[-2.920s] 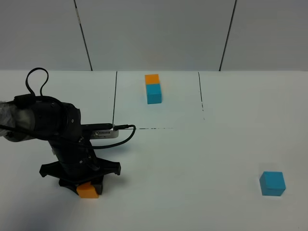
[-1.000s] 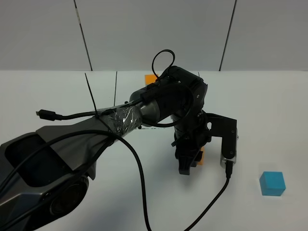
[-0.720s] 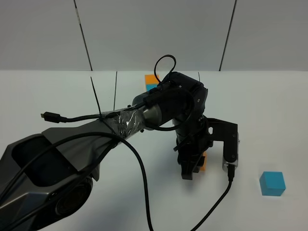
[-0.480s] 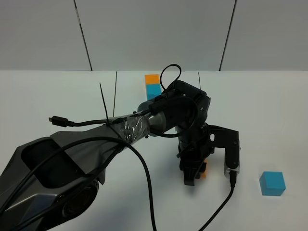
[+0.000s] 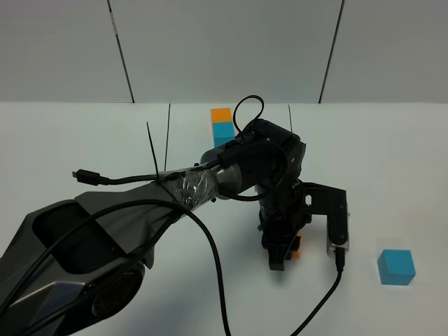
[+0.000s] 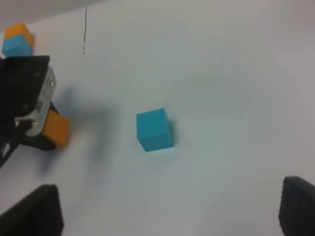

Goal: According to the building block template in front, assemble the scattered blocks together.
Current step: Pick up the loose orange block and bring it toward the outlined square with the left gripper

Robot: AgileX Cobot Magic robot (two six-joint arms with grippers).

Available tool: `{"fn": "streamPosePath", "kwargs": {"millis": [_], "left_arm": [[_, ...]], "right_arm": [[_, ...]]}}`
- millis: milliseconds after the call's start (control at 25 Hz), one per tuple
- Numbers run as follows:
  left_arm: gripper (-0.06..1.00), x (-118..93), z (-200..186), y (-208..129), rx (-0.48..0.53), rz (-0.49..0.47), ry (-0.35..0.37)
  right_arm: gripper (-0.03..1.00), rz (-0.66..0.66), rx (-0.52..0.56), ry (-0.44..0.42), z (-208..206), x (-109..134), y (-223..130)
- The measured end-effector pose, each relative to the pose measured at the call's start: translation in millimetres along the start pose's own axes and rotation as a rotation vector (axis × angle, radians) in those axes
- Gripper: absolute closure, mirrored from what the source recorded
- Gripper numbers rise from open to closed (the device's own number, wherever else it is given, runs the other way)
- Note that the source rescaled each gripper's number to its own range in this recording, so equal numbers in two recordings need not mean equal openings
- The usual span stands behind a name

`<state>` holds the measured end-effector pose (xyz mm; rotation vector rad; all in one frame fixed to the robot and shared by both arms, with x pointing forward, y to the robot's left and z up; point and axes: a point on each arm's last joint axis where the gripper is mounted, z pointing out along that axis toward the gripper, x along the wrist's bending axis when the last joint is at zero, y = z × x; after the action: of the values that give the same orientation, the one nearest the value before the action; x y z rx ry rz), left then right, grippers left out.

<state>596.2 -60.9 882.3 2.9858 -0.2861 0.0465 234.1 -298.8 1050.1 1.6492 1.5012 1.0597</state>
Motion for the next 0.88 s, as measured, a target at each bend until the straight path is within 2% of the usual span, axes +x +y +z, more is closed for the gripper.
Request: {"fn": "streamPosePath", "kwargs": {"millis": [680,720,800,880], "left_arm": [[0.93,-0.9,1.4,-2.2,0.024,-0.013,-0.011],[0.87,-0.9,1.8,-2.5,0.027,-0.012,-0.011],[0.66,-0.8,2.4,-3.1,0.032,-0.011,-0.011],[0.37,-0.6,2.7,-3.6,0.034,-0.017,-0.011]], "right_arm": [[0.21,0.0,0.0,0.0,0.0,0.0,0.0],[0.21,0.0,0.0,0.0,0.0,0.0,0.0],[0.21,0.0,0.0,0.0,0.0,0.0,0.0],[0.21,0.0,0.0,0.0,0.0,0.0,0.0]]}}
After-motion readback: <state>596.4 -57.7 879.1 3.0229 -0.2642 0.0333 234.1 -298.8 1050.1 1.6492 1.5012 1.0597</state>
